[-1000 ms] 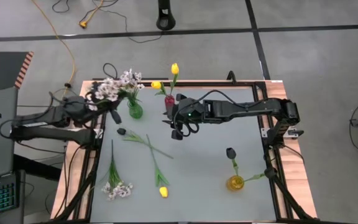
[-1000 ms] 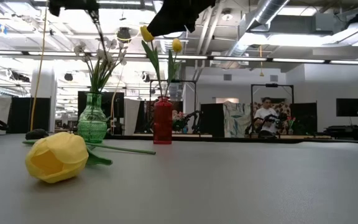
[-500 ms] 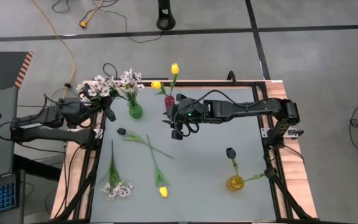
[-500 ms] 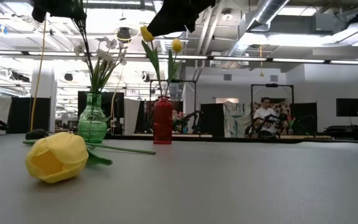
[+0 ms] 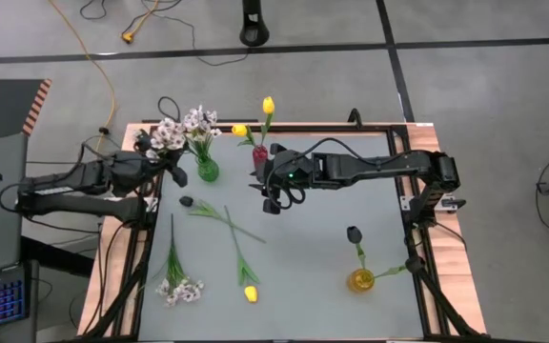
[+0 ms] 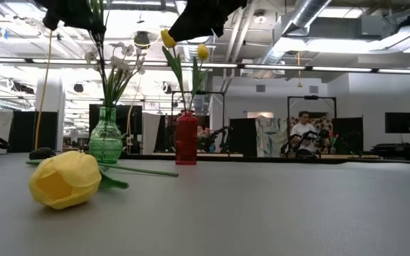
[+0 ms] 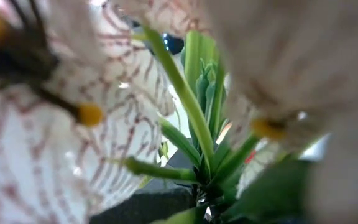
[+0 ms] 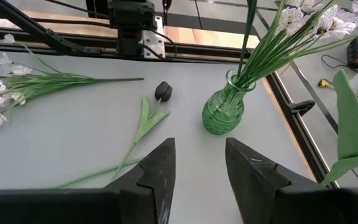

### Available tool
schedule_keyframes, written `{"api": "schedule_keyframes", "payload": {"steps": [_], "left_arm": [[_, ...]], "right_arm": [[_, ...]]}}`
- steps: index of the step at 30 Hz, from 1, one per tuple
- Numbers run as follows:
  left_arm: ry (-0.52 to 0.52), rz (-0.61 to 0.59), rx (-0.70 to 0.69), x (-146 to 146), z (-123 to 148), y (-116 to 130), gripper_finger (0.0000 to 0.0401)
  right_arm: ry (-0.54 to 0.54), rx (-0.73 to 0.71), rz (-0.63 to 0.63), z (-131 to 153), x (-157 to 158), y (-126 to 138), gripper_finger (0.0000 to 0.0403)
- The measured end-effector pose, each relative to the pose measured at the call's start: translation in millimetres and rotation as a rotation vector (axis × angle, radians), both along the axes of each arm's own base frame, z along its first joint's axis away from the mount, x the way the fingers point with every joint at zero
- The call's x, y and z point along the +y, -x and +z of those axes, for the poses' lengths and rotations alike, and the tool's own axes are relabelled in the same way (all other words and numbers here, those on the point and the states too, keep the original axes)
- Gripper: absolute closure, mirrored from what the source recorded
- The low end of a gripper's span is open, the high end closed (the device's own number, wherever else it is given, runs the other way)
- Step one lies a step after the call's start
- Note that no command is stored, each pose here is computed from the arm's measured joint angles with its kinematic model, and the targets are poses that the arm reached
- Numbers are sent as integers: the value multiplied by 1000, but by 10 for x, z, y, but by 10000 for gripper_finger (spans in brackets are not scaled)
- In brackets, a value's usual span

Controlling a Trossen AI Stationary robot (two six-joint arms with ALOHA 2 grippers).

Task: Sort flowers into vase by color
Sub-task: Put the top white flowers into the green vase

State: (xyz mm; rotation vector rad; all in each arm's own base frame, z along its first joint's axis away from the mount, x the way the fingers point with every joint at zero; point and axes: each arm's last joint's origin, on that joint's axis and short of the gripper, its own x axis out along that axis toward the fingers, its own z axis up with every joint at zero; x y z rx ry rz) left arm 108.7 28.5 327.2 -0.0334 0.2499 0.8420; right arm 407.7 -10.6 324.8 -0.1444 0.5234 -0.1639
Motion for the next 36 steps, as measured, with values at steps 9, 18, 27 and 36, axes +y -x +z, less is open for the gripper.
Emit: {"api": "schedule_keyframes", "payload": {"steps": [9, 18, 27, 36], "left_arm": [[69, 110, -2, 120, -73, -132, 401], [136, 221, -30, 247, -138, -215, 396], [150, 187, 35, 289, -191, -277, 344], [145, 152, 88, 282, -213, -271, 273]], "right_arm": [[0, 0, 0, 0, 0, 0, 237], [0, 0, 0, 1, 0, 1, 237], [0, -1, 0, 2, 0, 1, 237], [0, 0, 1, 1, 0, 1, 237]]}}
